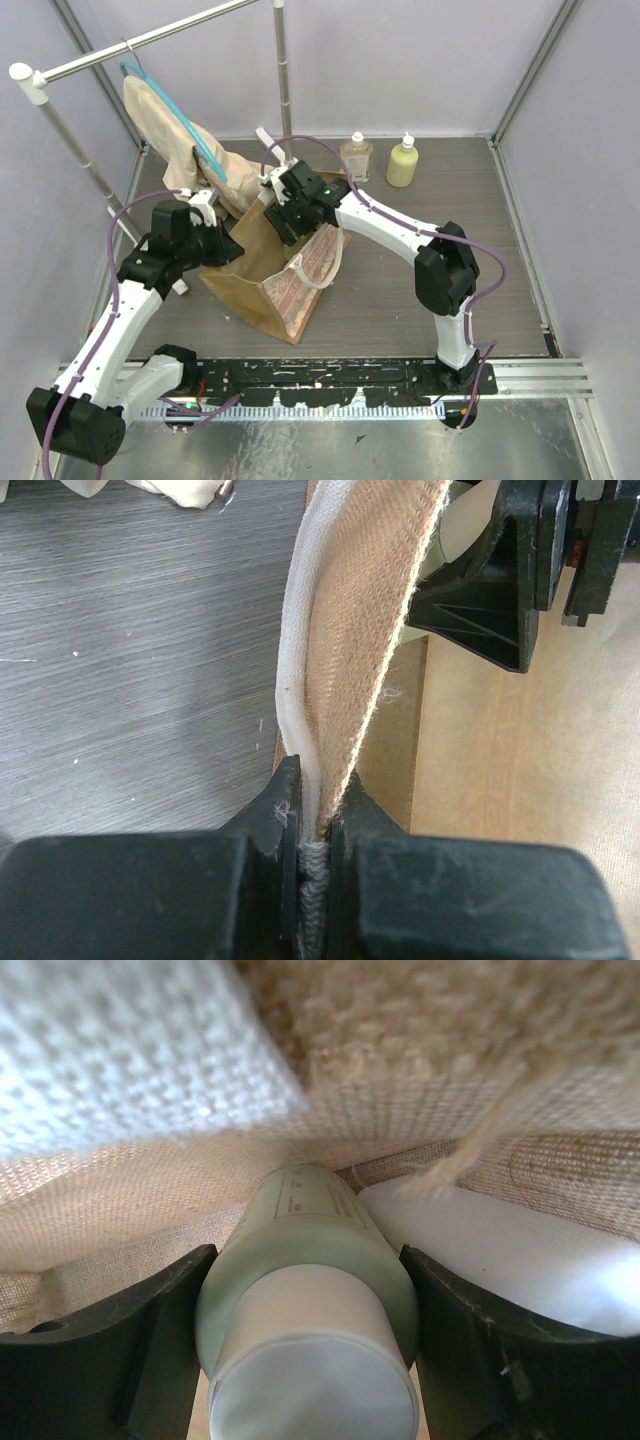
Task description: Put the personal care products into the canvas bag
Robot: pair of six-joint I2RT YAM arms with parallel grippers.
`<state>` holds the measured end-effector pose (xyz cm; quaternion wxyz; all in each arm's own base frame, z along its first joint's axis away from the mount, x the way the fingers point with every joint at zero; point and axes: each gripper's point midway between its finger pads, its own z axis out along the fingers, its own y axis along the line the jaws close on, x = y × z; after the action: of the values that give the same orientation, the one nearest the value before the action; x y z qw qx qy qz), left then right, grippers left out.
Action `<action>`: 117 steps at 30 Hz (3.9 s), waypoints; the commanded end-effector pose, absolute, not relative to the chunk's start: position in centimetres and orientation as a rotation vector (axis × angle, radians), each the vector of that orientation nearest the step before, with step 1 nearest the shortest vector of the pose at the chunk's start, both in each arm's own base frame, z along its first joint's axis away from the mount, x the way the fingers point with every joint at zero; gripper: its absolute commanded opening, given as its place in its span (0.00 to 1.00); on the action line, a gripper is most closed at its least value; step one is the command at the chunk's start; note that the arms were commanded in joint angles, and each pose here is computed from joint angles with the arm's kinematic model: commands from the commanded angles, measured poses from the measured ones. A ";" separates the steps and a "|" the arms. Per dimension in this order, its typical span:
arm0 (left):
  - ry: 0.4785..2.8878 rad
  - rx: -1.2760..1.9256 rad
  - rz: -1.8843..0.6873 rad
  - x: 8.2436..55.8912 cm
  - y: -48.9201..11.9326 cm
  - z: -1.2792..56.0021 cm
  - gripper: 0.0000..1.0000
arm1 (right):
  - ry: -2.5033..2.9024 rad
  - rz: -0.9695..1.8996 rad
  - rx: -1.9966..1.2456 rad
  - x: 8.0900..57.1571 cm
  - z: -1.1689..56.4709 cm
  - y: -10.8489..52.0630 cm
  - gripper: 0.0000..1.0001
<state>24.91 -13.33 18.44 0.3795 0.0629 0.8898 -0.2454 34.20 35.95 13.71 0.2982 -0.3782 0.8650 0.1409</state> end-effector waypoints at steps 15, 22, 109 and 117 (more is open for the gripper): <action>2.282 0.168 -0.628 24.2 -13.2 19.2 0.00 | 2.267 0.309 -0.936 36.5 13.4 35.9 0.14; 2.282 0.162 -0.632 24.2 -13.3 19.2 0.00 | 2.212 0.326 -0.904 36.5 16.3 35.7 0.55; 2.290 0.178 -0.585 24.7 -12.8 18.7 0.02 | 2.155 -0.140 0.059 60.5 20.1 5.7 0.53; 2.293 0.175 -0.581 24.7 -12.8 18.6 0.02 | 2.156 -0.152 0.049 60.6 19.8 5.6 0.23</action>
<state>24.98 -12.76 18.49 0.3789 0.0603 0.8948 -0.2285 60.71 5.84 15.75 0.4347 0.0178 0.8988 -0.0543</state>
